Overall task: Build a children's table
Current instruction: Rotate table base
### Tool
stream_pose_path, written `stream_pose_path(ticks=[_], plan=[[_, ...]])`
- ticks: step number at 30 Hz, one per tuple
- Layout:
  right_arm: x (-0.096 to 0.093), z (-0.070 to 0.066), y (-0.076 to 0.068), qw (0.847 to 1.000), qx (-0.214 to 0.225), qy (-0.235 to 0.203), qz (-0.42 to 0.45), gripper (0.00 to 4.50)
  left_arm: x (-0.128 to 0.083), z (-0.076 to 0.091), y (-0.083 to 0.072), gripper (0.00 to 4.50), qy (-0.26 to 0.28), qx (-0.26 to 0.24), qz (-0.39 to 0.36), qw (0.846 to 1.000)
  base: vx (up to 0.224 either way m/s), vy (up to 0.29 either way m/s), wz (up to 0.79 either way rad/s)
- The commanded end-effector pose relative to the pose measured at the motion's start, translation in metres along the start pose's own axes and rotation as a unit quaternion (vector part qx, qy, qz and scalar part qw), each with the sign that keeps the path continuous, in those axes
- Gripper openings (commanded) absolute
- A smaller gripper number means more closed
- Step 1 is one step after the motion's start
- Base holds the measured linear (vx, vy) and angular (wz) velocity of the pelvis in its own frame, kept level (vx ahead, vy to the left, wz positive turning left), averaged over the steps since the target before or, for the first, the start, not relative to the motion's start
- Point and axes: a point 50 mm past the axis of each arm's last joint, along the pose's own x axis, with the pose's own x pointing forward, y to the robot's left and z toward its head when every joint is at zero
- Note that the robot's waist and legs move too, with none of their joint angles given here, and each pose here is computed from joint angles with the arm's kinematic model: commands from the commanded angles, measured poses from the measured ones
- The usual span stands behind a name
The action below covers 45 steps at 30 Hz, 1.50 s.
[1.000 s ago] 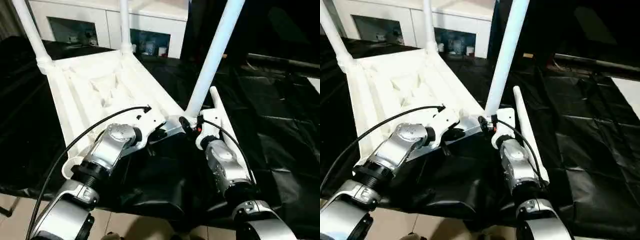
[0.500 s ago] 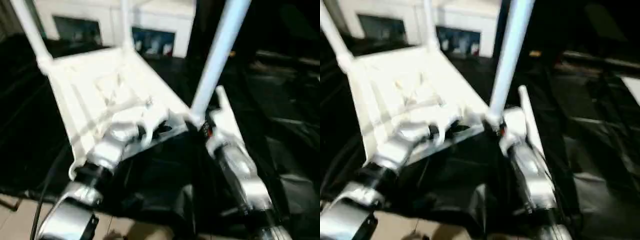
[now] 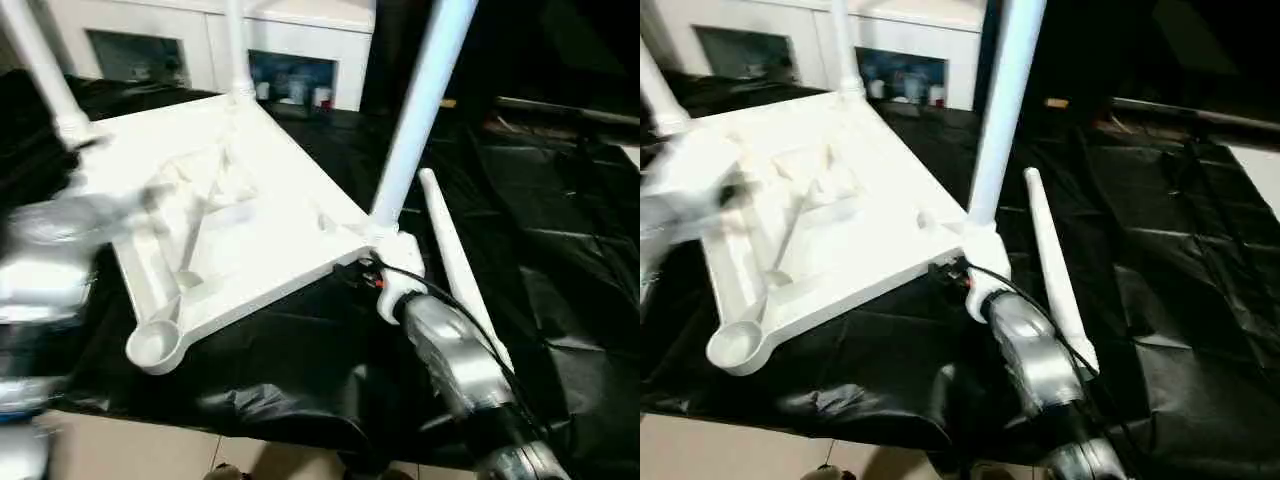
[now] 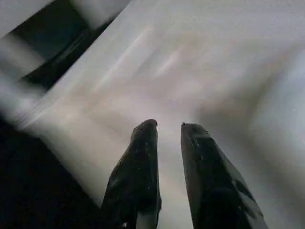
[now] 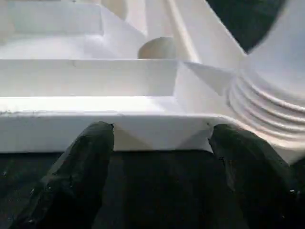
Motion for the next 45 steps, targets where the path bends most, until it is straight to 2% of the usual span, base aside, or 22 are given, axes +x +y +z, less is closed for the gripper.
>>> stream_pose_path(ticks=[1, 2, 3, 6, 7, 11, 12, 16, 19, 22, 25, 27, 29, 30, 32, 33, 34, 35, 39, 40, 43, 45], plan=[[0.004, 0.000, 0.000, 1.000, -0.012, 0.012, -0.005, 3.62, -0.002, -0.015, 0.004, 0.93, 0.038, 0.018, 0.014, 0.999, 0.000, 0.000, 0.00], [0.006, 0.001, 0.000, 1.000, -0.013, 0.011, -0.004, 3.62, -0.005, -0.021, 0.006, 0.93, 0.054, 0.022, 0.013, 0.998, 0.000, 0.000, 0.00], [0.011, 0.004, 0.001, 1.000, -0.013, 0.010, -0.003, 3.62, -0.010, -0.034, 0.002, 0.93, 0.091, 0.029, -0.014, 0.995, 0.000, 0.000, 0.00], [0.016, 0.007, 0.000, 1.000, -0.015, 0.011, -0.003, 3.62, -0.016, -0.046, -0.009, 0.93, 0.128, 0.035, -0.069, 0.989, 0.000, 0.000, 0.00], [0.019, 0.009, 0.000, 1.000, -0.013, 0.010, -0.007, 3.62, -0.019, -0.051, -0.019, 0.93, 0.139, 0.038, -0.107, 0.984, 0.000, 0.000, 0.00], [0.025, 0.013, -0.002, 1.000, -0.006, 0.003, -0.012, 3.62, -0.026, -0.049, -0.057, 0.93, 0.121, 0.009, -0.233, 0.965, 0.000, 0.000, 0.00], [0.028, 0.016, -0.004, 1.000, -0.003, -0.001, -0.017, 3.62, -0.028, -0.048, -0.073, 0.93, 0.110, 0.003, -0.285, 0.952, 0.000, 0.000, 0.00], [0.029, 0.025, -0.013, 0.999, -0.009, -0.016, -0.032, 3.62, -0.030, -0.049, -0.099, 0.93, 0.111, -0.002, -0.345, 0.932, 0.000, 0.000, 0.00], [0.026, 0.033, -0.018, 0.999, -0.010, -0.028, -0.037, 3.62, -0.029, -0.049, -0.108, 0.93, 0.104, -0.001, -0.351, 0.931, 0.000, 0.000, 0.00], [0.021, 0.037, -0.025, 0.998, -0.005, -0.034, -0.047, 3.62, -0.026, -0.044, -0.117, 0.93, 0.087, -0.016, -0.360, 0.929, 0.000, 0.000, 0.00], [0.008, 0.040, -0.039, 0.994, -0.050, -0.003, -0.093, 3.62, -0.024, -0.033, -0.129, 0.93, 0.061, -0.029, -0.374, 0.925, 0.000, 0.000, 0.00], [0.001, 0.042, -0.046, 0.993, -0.058, 0.011, -0.102, 3.62, -0.023, -0.028, -0.136, 0.93, 0.049, -0.031, -0.385, 0.921, 0.000, 0.000, 0.00], [-0.015, 0.053, -0.057, 0.995, -0.044, 0.004, -0.085, 3.62, -0.021, -0.020, -0.149, 0.93, 0.023, -0.026, -0.400, 0.916, 0.000, 0.000, 0.00], [-0.015, 0.053, -0.057, 0.995, -0.044, 0.004, -0.085, 3.62, -0.021, -0.020, -0.149, 0.93, 0.022, -0.026, -0.400, 0.916, 0.000, 0.000, 0.00], [-0.026, 0.060, -0.067, 0.993, -0.057, 0.011, -0.101, 3.62, -0.018, -0.012, -0.156, 0.93, 0.003, -0.029, -0.406, 0.913, 0.000, 0.000, 0.00], [-0.026, 0.060, -0.067, 0.993, -0.057, 0.011, -0.101, 3.62, -0.018, -0.012, -0.156, 0.93, 0.003, -0.029, -0.406, 0.913, 0.000, 0.000, 0.00], [-0.034, 0.065, -0.075, 0.991, -0.061, 0.022, -0.116, 3.80, -0.016, -0.006, -0.162, 0.95, -0.009, -0.030, -0.409, 0.912, 0.000, 0.000, 0.00], [-0.034, 0.065, -0.075, 0.991, -0.061, 0.022, -0.116, 3.90, -0.016, -0.006, -0.162, 0.96, -0.009, -0.030, -0.409, 0.912, 0.000, 0.000, 0.00], [-0.051, 0.075, -0.094, 0.983, -0.038, 0.067, -0.166, 4.03, -0.010, 0.008, -0.171, 0.96, -0.037, -0.020, -0.401, 0.915, 0.000, 0.000, 0.00], [-0.055, 0.078, -0.097, 0.981, -0.035, 0.076, -0.174, 4.23, -0.009, 0.011, -0.172, 0.96, -0.049, -0.020, -0.398, 0.916, 0.000, 0.000, 0.00], [-0.067, 0.084, -0.105, 0.974, -0.021, 0.099, -0.203, 4.40, -0.013, 0.029, -0.177, 0.96, -0.110, -0.045, -0.415, 0.902, 0.000, 0.000, 0.00], [-0.071, 0.084, -0.107, 0.971, -0.011, 0.114, -0.212, 4.45, -0.016, 0.032, -0.178, 0.96, -0.127, -0.047, -0.424, 0.895, 0.000, 0.000, 0.00]])
